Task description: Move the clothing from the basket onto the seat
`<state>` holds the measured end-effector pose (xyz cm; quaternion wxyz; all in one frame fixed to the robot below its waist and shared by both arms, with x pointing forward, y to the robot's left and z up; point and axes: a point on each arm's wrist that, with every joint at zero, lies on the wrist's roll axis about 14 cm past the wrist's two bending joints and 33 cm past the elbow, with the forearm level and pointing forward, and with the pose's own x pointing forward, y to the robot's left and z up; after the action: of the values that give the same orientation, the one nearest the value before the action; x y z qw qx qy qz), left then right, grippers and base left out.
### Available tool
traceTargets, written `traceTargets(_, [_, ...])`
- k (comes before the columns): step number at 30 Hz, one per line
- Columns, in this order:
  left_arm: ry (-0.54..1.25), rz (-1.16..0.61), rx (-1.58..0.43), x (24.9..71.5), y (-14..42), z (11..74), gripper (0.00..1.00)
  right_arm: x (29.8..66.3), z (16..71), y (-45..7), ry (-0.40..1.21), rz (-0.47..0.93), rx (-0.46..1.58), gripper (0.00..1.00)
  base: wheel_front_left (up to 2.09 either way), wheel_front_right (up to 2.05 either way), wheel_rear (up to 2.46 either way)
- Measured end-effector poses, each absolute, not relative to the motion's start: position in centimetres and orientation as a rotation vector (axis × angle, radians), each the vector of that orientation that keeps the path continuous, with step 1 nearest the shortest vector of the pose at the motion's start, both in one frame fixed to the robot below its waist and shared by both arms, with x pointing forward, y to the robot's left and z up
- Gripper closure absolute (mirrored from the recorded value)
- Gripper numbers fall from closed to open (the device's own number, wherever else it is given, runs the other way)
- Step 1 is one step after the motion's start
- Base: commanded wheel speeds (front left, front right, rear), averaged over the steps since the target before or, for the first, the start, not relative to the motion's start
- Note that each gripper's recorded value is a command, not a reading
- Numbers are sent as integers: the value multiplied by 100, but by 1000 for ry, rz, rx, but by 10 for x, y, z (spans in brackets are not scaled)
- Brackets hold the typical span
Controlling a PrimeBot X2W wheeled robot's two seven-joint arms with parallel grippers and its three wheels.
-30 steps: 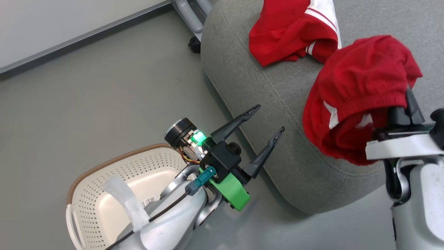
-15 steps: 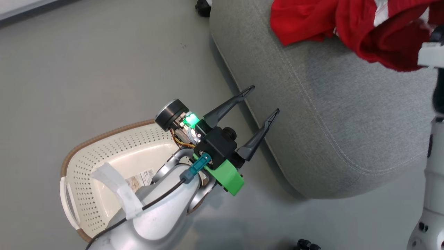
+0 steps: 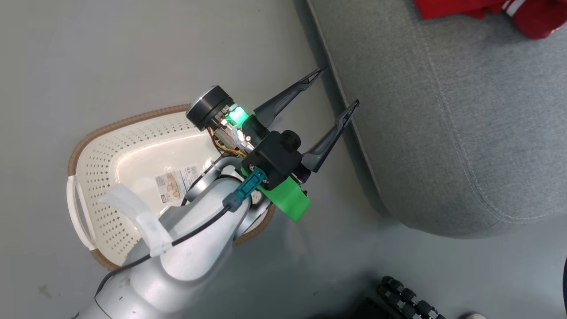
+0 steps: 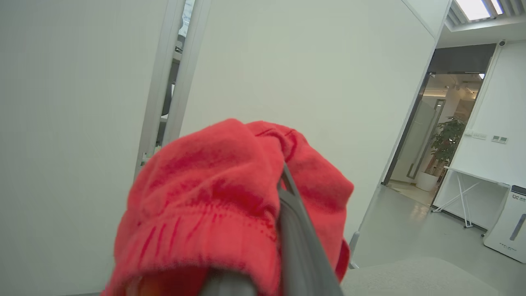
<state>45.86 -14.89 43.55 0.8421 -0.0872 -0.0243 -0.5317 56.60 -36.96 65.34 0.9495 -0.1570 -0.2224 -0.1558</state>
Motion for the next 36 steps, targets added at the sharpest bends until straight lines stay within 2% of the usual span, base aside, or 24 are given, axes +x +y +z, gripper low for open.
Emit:
traceTargets(6, [-7,-1094,-195,467,-140,410,0,597,582,-379,-269,-315,-319,100,0,0,0])
traceTargets(11, [28,-1072,-194,471,-131,391,0,606,524,-384,-126,-315,-298,100,0,0,0])
traceTargets(18, [45,-1048,-190,476,-123,381,0,596,458,-392,36,-340,-253,100,0,0,0])
traceTargets(24, [38,-1038,-182,480,-120,383,0,576,425,-397,132,-366,-218,100,0,0,0])
traceTargets(25, [35,-1035,-179,481,-119,384,0,574,425,-397,133,-369,-214,96,0,0,0])
traceTargets(27, [25,-1026,-174,484,-118,388,0,574,430,-396,117,-369,-211,11,0,0,0])
traceTargets(28, [20,-1020,-170,486,-116,390,0,574,434,-394,106,-367,-209,0,0,0,0])
traceTargets(36, [-9,-960,-172,489,-105,416,0,545,452,-385,79,-344,-220,0,0,0,0])
